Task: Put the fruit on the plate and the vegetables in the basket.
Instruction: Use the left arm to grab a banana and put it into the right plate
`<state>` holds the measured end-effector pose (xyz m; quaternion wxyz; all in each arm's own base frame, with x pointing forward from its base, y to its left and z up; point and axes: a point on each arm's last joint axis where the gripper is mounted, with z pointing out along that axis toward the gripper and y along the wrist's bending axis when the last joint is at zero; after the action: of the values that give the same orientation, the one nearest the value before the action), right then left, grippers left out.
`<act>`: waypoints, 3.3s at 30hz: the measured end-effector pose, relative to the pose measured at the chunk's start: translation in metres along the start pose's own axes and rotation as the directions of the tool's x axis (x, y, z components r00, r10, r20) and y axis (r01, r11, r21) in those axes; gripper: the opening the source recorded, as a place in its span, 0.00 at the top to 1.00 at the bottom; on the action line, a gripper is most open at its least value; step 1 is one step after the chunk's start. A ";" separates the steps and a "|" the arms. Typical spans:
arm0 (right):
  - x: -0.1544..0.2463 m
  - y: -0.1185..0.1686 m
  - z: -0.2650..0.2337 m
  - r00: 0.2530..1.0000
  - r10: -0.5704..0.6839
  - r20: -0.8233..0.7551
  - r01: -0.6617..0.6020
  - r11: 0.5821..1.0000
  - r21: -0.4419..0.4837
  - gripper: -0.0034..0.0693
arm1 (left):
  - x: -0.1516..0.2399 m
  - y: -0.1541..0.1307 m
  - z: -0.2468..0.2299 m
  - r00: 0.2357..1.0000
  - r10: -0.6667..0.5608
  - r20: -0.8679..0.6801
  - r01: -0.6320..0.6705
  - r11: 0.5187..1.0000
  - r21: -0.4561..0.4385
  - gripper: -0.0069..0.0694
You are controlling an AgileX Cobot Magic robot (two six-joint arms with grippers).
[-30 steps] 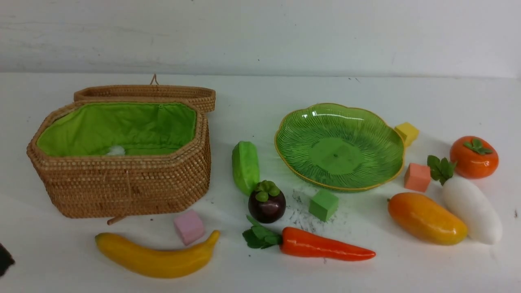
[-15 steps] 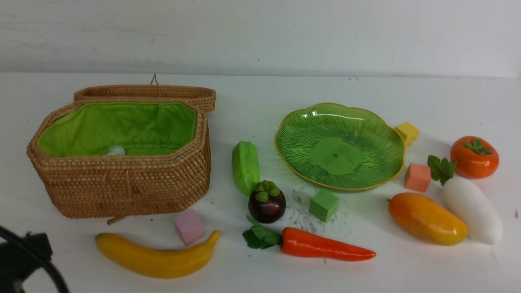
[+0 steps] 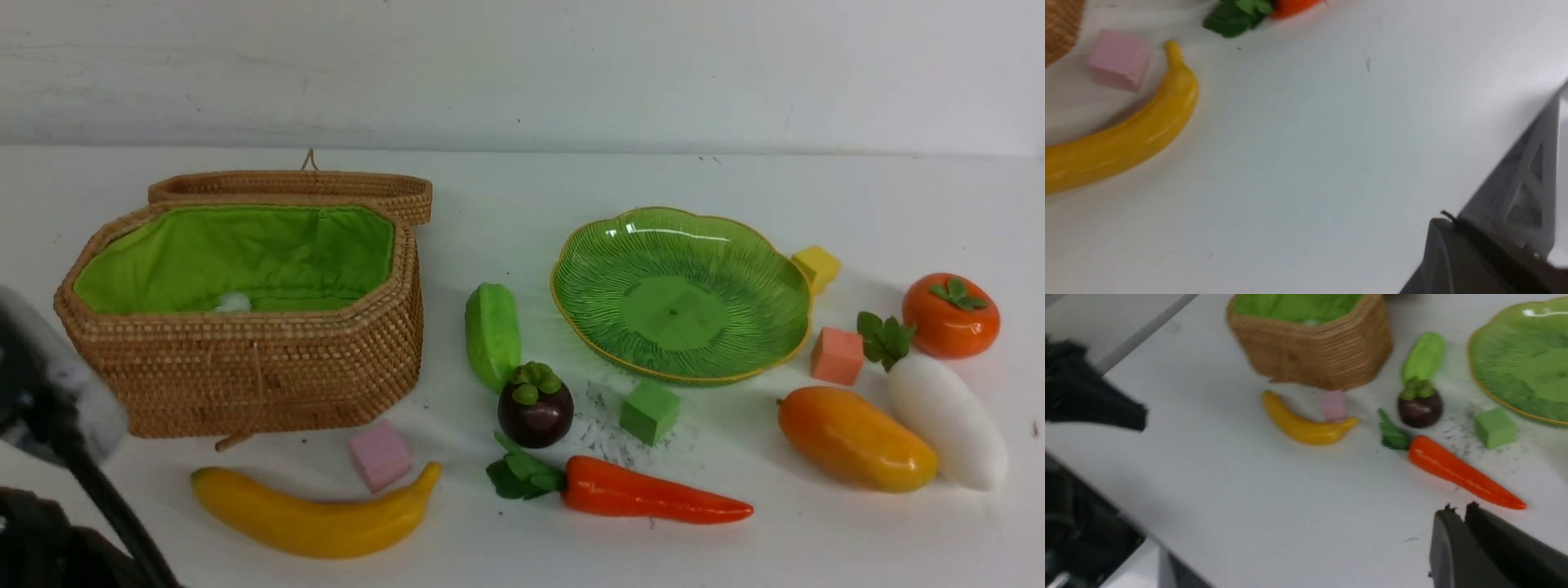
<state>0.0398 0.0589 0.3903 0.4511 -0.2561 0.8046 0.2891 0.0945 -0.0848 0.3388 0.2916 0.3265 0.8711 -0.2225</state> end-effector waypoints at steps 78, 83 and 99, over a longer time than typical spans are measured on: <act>-0.015 -0.016 -0.043 0.999 0.046 0.025 -0.051 0.953 0.300 0.79 | -0.251 0.052 0.290 0.889 0.429 0.157 -0.425 0.903 -0.064 0.51; -0.013 -0.016 -0.043 0.998 0.056 0.010 -0.056 0.952 0.302 0.79 | -0.260 0.058 0.327 0.889 0.422 0.178 -0.412 0.907 -0.093 0.51; -0.013 -0.017 -0.043 0.999 0.055 0.003 -0.053 0.949 0.310 0.78 | -0.249 0.062 0.357 0.903 0.397 0.165 -0.386 0.918 -0.094 0.10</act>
<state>0.0318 0.0188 0.4159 0.4754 -0.1610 0.8479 0.1706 0.4211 -0.3583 0.2285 0.4177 0.4642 0.7640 -0.1623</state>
